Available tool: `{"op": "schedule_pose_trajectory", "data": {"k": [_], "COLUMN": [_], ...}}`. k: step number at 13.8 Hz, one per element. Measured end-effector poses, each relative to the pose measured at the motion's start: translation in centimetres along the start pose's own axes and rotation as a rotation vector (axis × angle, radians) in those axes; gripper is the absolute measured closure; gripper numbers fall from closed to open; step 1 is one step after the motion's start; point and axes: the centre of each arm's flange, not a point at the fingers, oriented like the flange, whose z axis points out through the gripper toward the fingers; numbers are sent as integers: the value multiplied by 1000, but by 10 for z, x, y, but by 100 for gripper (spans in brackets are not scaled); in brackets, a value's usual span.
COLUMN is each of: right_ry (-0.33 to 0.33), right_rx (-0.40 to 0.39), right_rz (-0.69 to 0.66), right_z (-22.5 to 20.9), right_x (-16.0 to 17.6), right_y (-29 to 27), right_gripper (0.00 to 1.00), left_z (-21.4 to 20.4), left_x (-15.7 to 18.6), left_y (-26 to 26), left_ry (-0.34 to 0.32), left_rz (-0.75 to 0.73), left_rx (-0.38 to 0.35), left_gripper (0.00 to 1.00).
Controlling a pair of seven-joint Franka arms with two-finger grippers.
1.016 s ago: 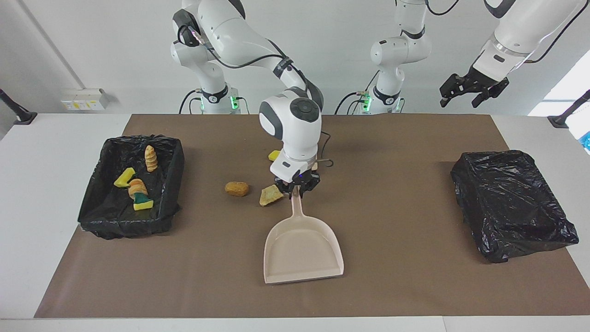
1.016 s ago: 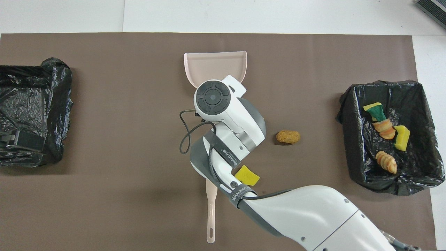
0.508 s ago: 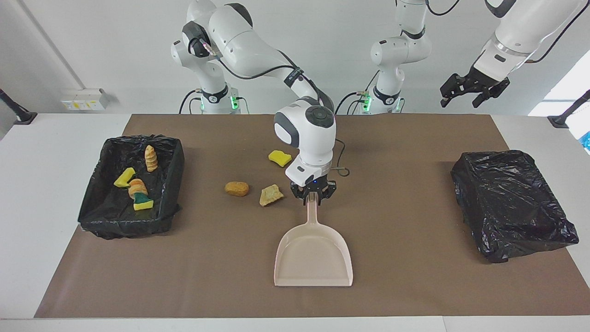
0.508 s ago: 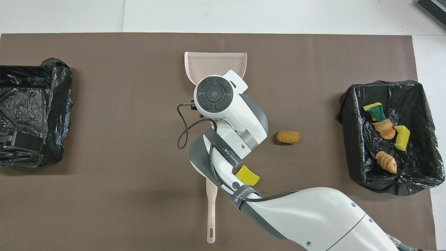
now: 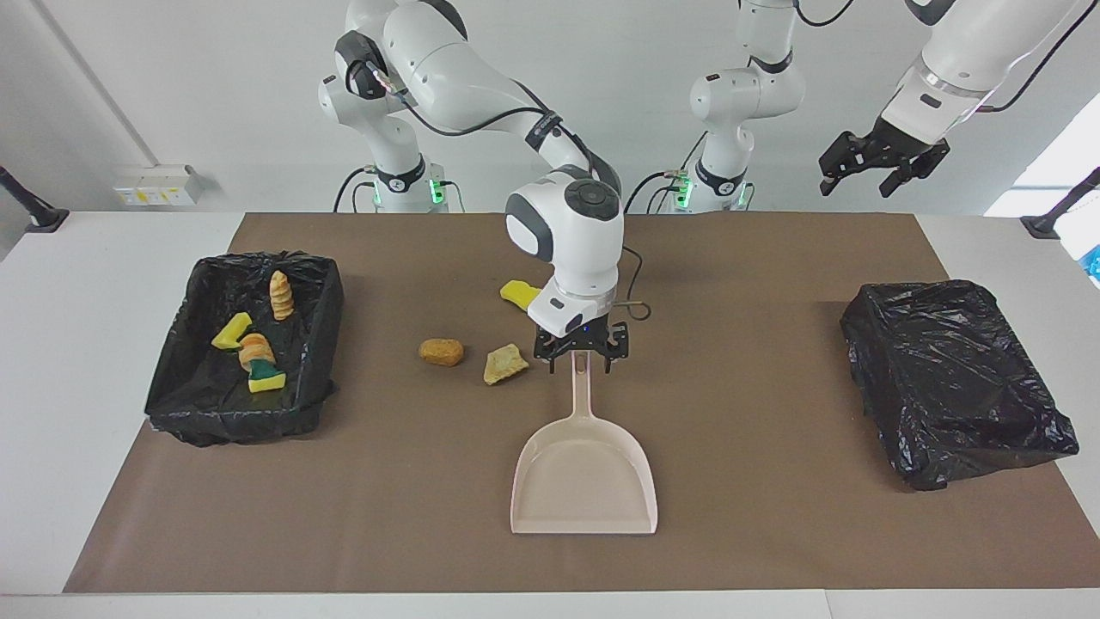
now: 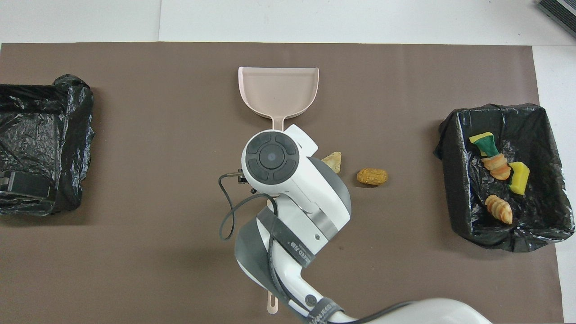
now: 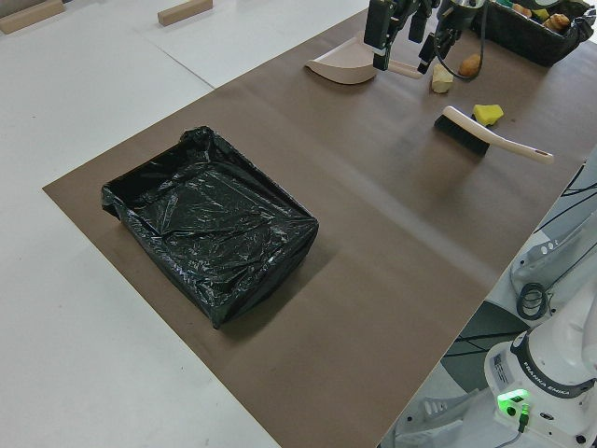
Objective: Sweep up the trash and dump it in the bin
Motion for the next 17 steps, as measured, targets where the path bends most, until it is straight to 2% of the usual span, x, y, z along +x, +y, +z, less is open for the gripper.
{"op": "schedule_pose_trajectory", "data": {"k": [3,7,9,12,16,17], "right_ry": [-33,-45,-46,-66,-112,-114], "right_rx": [-35,13,5,-18,11,13], "right_rz": [9,69,102,108,127,125], "right_z": [10,43,62,78,79,78], "right_x": [-72,-148,-169,-180,-195,-197], "right_y": [-8,-4,3,8,-2,-4], "right_gripper": [0,0,1,7,11,17], "left_z": [-1,-15,-14,-13,-14,-14], "left_x": [-1,-7,-8,-8,-7,-7], "left_y": [5,6,7,7,-1,-1], "left_ry": [2,38,35,32,35,35], "left_rz": [11,13,16,14,1,1], "left_rx": [21,27,28,27,24,24], "left_gripper": [0,0,0,0,0,0]}}
